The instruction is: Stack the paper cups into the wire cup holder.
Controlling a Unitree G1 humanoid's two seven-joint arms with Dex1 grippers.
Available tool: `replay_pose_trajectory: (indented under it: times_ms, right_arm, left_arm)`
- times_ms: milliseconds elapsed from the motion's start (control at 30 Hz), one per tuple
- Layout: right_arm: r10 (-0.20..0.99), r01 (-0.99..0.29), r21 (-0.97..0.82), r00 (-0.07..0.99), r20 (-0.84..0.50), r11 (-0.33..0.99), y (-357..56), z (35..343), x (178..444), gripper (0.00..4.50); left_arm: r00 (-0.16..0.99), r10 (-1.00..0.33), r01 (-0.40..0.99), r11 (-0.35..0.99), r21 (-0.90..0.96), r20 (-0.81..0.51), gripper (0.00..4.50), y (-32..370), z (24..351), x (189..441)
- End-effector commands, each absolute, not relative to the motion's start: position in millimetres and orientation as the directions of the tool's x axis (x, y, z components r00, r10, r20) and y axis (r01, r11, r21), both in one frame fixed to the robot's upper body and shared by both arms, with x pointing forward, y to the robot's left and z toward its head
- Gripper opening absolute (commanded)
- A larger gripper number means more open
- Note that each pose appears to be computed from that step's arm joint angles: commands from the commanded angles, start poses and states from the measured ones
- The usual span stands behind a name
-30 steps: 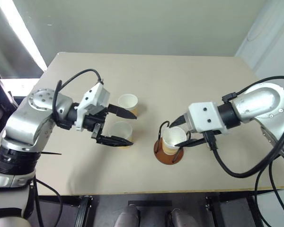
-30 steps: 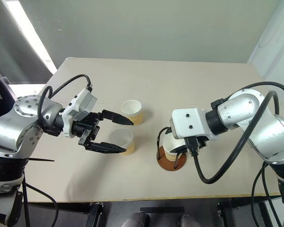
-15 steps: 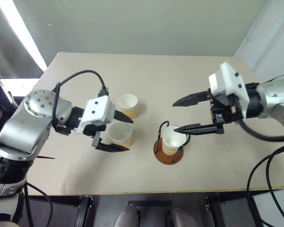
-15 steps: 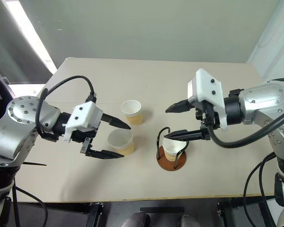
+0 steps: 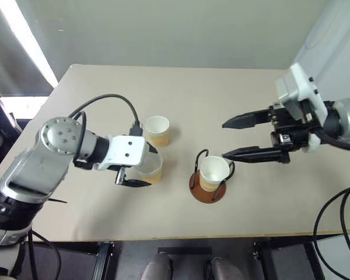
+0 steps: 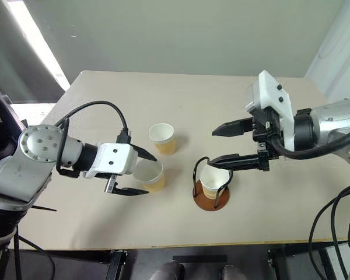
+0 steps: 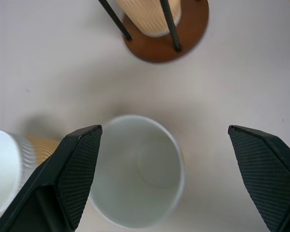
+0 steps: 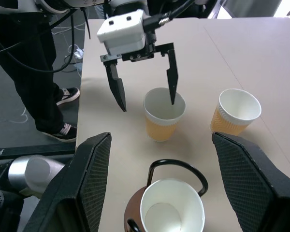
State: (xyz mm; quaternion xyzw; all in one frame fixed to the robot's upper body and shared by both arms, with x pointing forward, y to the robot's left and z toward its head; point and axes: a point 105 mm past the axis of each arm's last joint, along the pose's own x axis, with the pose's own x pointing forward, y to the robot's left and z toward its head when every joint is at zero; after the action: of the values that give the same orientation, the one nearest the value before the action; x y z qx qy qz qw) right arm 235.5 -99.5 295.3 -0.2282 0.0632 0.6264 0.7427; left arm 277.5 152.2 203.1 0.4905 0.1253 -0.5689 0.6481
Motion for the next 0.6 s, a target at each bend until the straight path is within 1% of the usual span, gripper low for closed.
replay_pose_trajectory:
  times_ms: [33, 233, 400, 600]
  right_arm:
    - [0.905, -0.947, -0.293, 0.235, -0.354, 0.131, -106, 309, 231, 3.35]
    - [0.9, -0.946, -0.291, 0.244, -0.362, 0.14, -109, 311, 232, 3.35]
    - [0.899, -0.945, -0.293, 0.248, -0.361, 0.143, -110, 311, 233, 3.35]
    - [0.9, -0.937, -0.31, 0.266, -0.344, 0.159, -112, 311, 235, 3.35]
  left_arm:
    - [0.376, -0.556, 0.844, -0.124, 0.521, -0.741, 4.5, 157, 203, 277]
    - [0.406, -0.5, 0.851, -0.097, 0.516, -0.765, 4.5, 166, 191, 282]
    - [0.392, -0.501, 0.862, -0.094, 0.499, -0.772, 4.5, 167, 185, 284]
    - [0.368, -0.513, 0.866, -0.114, 0.486, -0.776, 4.5, 164, 177, 291]
